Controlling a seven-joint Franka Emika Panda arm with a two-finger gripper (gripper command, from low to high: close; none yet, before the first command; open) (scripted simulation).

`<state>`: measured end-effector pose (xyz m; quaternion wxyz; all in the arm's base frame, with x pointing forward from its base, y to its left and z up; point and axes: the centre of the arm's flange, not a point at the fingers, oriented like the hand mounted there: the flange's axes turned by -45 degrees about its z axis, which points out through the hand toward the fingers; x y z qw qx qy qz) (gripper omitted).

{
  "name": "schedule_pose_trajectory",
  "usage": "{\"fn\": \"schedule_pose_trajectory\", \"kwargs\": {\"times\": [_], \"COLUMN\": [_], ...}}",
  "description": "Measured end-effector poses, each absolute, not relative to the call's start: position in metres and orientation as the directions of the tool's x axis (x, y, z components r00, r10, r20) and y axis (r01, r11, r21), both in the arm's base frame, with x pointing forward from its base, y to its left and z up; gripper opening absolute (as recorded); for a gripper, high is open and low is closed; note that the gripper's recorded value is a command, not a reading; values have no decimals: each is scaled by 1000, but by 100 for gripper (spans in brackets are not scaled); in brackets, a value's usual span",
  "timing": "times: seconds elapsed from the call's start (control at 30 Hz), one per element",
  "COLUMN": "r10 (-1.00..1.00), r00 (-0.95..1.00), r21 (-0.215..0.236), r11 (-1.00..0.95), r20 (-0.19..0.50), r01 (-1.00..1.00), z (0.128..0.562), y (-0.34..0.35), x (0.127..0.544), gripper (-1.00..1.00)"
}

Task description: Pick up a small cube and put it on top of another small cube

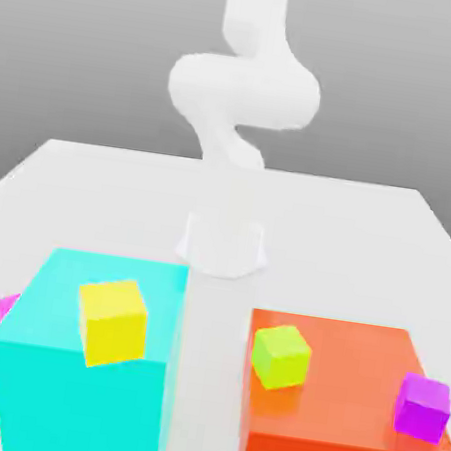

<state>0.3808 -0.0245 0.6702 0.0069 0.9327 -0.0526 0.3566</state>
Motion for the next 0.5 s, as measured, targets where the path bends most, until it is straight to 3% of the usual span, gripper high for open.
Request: {"fn": "schedule_pose_trajectory", "kwargs": {"times": [0.23, 0.5], "r10": [-318, -578], "r00": [809, 769], "r21": [-38, -34], "r11": [-938, -805], "r20": [494, 274], "r01": [-346, -593], "z": [532, 365], "y": [-119, -226], "x": [437, 417], "gripper": [0, 0]}}
